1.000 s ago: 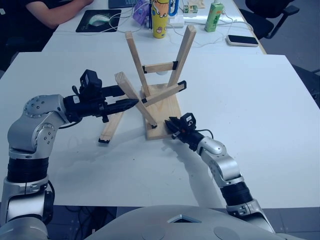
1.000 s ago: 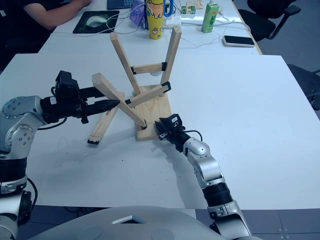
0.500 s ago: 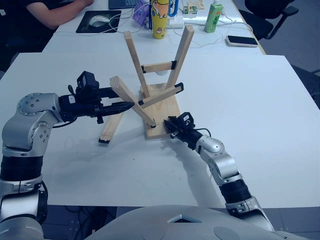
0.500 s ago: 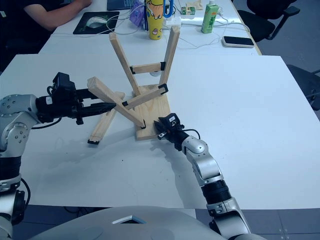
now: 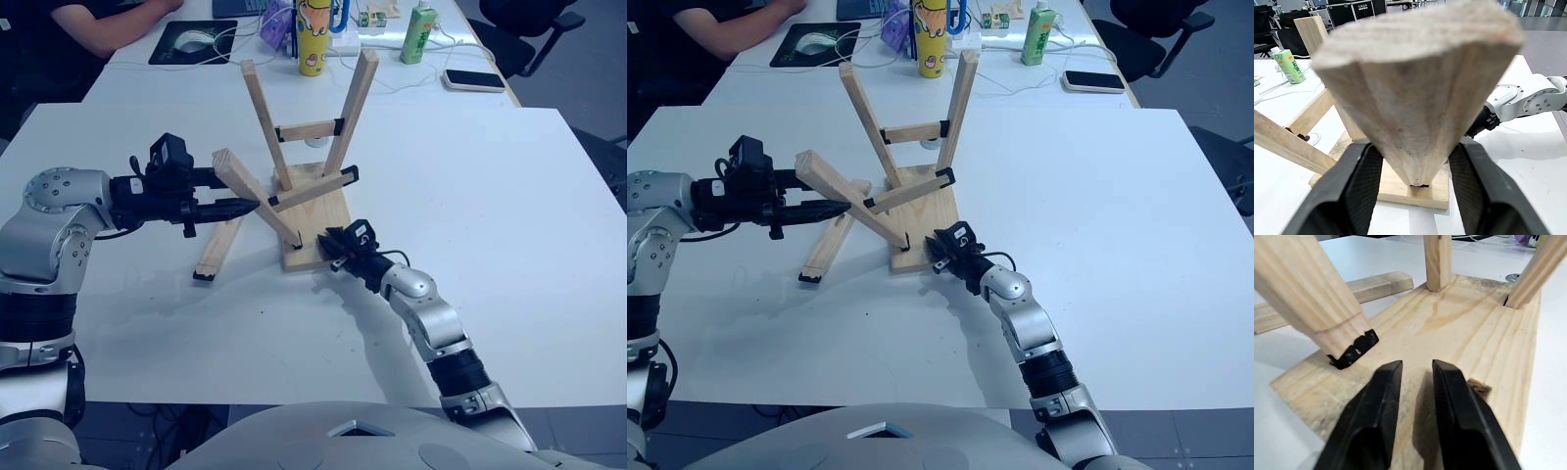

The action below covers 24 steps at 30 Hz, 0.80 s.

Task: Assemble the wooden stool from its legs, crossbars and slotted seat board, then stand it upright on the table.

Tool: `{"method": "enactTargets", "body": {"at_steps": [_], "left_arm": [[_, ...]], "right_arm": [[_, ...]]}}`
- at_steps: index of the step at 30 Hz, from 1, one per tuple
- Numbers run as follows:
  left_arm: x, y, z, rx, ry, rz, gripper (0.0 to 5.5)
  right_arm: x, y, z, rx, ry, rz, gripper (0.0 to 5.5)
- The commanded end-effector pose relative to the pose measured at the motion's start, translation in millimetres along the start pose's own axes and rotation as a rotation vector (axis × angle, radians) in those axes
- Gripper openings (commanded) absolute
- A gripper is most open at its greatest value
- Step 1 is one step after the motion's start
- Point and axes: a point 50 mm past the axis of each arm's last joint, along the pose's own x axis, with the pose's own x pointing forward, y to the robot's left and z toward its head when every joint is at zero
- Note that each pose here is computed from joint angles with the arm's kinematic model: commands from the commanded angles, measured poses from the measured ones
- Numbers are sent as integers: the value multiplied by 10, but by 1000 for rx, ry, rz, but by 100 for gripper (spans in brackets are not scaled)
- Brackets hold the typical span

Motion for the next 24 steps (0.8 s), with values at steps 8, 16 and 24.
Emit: {"method": "enactTargets", "body": {"at_steps": [8,16,24], "left_arm": [[79,24,86,73,61,-12,202],[125,132,249,115,53,-50,202],[124,165,312,79,-36,-18,202]], "right_arm": [[-71,79,-422,10,213,21,113],[-62,96,-454,-1,235,32,113],[-66,122,-496,4,244,29,113]]}}
